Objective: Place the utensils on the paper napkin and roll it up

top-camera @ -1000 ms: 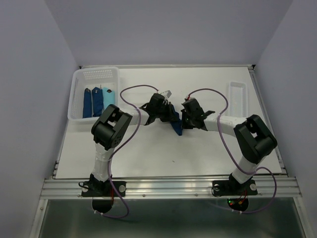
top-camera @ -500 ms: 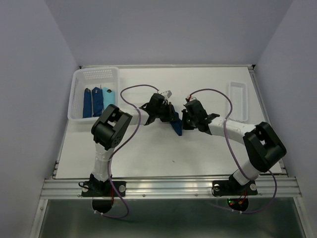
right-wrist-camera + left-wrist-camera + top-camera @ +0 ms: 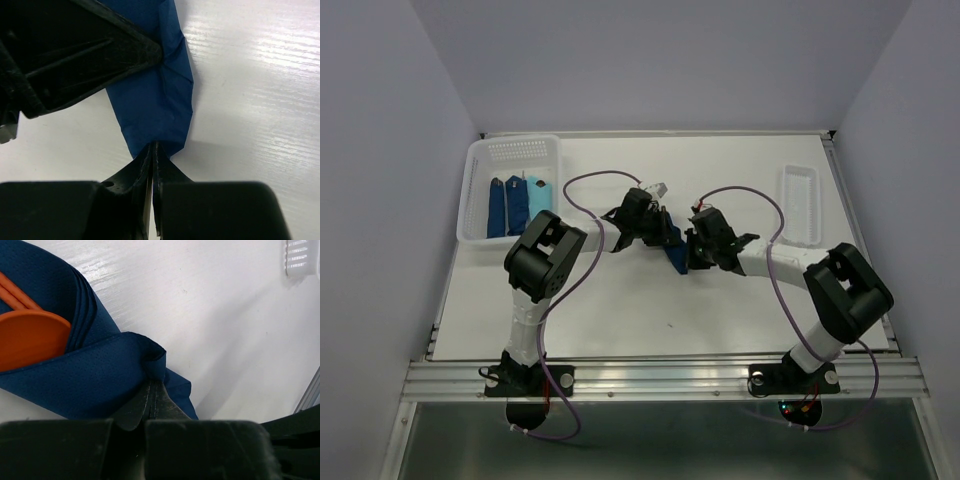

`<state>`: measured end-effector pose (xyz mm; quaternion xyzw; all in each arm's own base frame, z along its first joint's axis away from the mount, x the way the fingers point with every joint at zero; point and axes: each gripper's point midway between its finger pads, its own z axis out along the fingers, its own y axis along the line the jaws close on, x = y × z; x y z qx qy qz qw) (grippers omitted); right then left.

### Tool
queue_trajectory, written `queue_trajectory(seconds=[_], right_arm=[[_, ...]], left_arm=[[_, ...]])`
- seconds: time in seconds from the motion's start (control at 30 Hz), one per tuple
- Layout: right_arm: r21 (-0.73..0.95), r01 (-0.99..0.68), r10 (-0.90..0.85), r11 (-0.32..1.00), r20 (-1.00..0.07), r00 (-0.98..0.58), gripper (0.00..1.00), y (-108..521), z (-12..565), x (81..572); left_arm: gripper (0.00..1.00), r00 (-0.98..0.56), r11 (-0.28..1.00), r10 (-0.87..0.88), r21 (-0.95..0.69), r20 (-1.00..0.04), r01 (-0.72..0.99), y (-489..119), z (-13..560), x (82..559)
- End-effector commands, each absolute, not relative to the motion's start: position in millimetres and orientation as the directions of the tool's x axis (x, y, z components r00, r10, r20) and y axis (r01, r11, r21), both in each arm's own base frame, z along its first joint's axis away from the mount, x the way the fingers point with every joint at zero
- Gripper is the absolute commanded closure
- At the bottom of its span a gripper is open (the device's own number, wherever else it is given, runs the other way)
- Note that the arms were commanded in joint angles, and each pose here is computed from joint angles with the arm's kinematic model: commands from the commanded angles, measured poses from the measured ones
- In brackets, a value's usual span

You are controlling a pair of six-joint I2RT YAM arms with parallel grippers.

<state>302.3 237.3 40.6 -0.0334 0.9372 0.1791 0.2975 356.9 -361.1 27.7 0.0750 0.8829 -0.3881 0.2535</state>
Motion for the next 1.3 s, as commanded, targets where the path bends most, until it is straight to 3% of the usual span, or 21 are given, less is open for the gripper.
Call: queue_trajectory(seconds=[0.0,0.3,0.47,0.57,0.6,0.67,0.7,0.77,0.8,0.87,0.97,1.0,1.27], right_arm=[[0.306,-0.167,0.026,0.937,-0.540,-0.841,0.94,236,20,293],[0.280,-0.144,0.009,0.949,-0.482,-0.876,0.94,232,-8,281],[0.264,-0.107,0.029,0.959,-0.464,-0.885,0.94,228,-18,275],[0.261,-0.083,0.048,0.962,-0.461,-0.886,0.95,225,-20,275],[0.259,-0.079,0.052,0.963,-0.462,-0.885,0.95,225,-20,275],[0.260,-0.076,0.055,0.963,-0.462,-0.885,0.94,224,-21,275],[0.259,-0.073,0.058,0.963,-0.464,-0.884,0.95,224,-20,275],[0.258,-0.069,0.062,0.964,-0.467,-0.882,0.95,224,-20,276],[0.257,-0.069,0.061,0.964,-0.466,-0.883,0.95,224,-20,275],[0.257,-0.067,0.065,0.964,-0.471,-0.880,0.95,223,-19,277],[0.261,-0.066,0.069,0.963,-0.478,-0.876,0.95,224,-16,278],[0.263,-0.066,0.072,0.962,-0.480,-0.875,0.95,225,-15,279],[0.264,-0.064,0.076,0.962,-0.486,-0.871,0.95,224,-12,280]], left_arm=[[1.00,-0.866,0.722,-0.032,-0.610,-0.499,0.325,-349,23,353],[1.00,-0.858,0.717,-0.030,-0.609,-0.513,0.339,-351,32,356],[1.00,-0.818,0.705,-0.026,-0.591,-0.574,0.392,-355,65,367],[0.91,-0.775,0.720,-0.032,-0.552,-0.631,0.421,-353,95,378],[0.80,-0.755,0.721,-0.031,-0.538,-0.656,0.438,-354,106,383],[0.71,-0.735,0.737,-0.035,-0.514,-0.677,0.438,-351,116,389],[0.57,-0.727,0.752,-0.039,-0.499,-0.686,0.431,-347,121,392],[0.43,-0.710,0.760,-0.048,-0.487,-0.703,0.431,-343,131,397],[0.43,-0.708,0.762,-0.051,-0.486,-0.704,0.428,-342,132,398],[0.44,-0.709,0.764,-0.058,-0.488,-0.703,0.421,-338,132,400],[0.78,-0.725,0.760,-0.050,-0.498,-0.686,0.419,-338,122,400],[1.00,-0.744,0.751,-0.044,-0.513,-0.667,0.416,-341,114,397],[1.00,-0.815,0.691,-0.043,-0.606,-0.578,0.394,-355,79,382]])
